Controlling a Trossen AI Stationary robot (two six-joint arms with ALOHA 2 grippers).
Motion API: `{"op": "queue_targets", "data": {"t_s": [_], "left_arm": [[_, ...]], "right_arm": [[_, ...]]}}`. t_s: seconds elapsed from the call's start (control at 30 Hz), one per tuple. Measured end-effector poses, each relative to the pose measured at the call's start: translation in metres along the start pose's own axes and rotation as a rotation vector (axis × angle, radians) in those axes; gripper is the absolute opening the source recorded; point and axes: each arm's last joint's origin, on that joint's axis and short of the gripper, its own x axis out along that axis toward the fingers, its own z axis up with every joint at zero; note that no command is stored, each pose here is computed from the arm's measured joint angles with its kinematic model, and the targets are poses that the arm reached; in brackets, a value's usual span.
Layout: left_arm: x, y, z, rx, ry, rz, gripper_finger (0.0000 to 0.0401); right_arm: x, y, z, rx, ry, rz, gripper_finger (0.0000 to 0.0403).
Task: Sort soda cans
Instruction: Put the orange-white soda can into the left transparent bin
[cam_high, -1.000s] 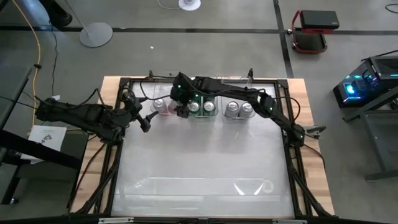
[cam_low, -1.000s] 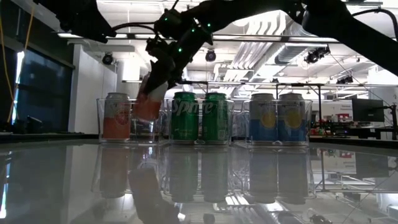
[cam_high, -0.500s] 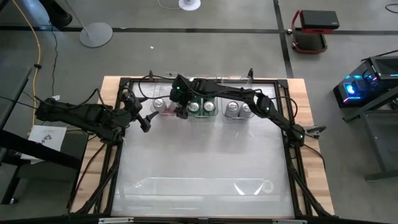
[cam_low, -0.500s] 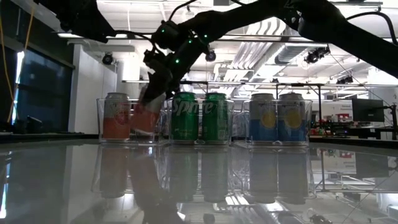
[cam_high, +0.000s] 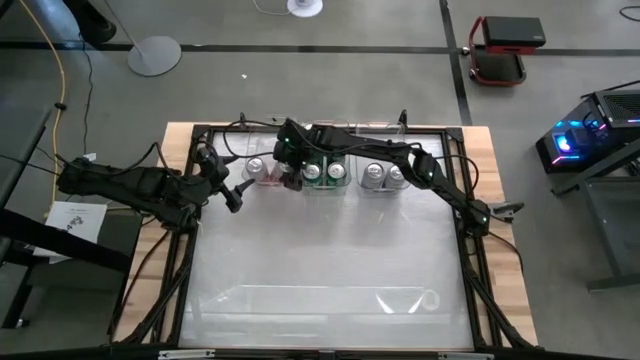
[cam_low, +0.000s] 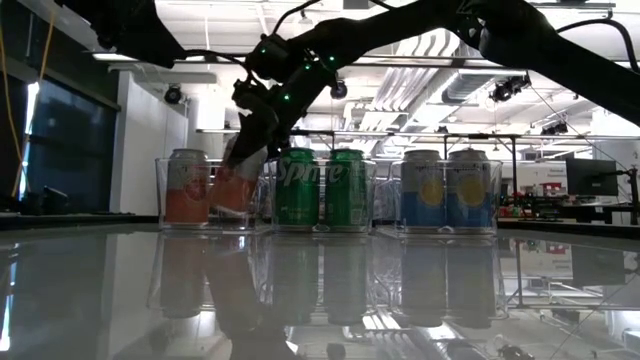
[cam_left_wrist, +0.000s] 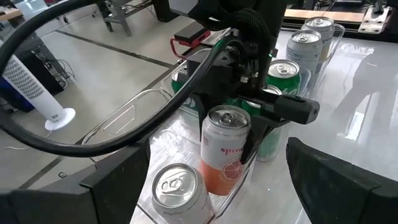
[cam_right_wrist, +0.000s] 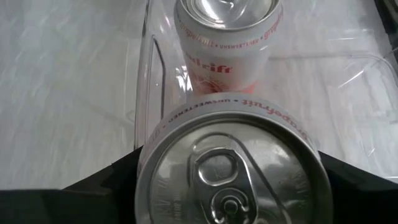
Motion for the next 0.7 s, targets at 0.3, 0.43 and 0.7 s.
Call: {"op": "queue_targets", "data": {"t_s": [0.3, 0.43, 0.7], "left_arm": [[0.002, 0.002, 0.000, 0.018, 0.003, 0.018, 0.0353], [0.002, 0.002, 0.000, 0.017, 0.004, 0.022, 0.0353], [0.002, 0.002, 0.000, 0.020, 0.006, 0.023, 0.0353]], "right_arm": [[0.000, 0.000, 0.000, 0.002, 0.004, 0.001, 0.0301], [-0.001, -0.004, -0.001, 0.016, 0.003, 0.017, 0.0315], [-0.004, -0.011, -0.004, 0.027, 0.002, 0.088, 0.0342]]}}
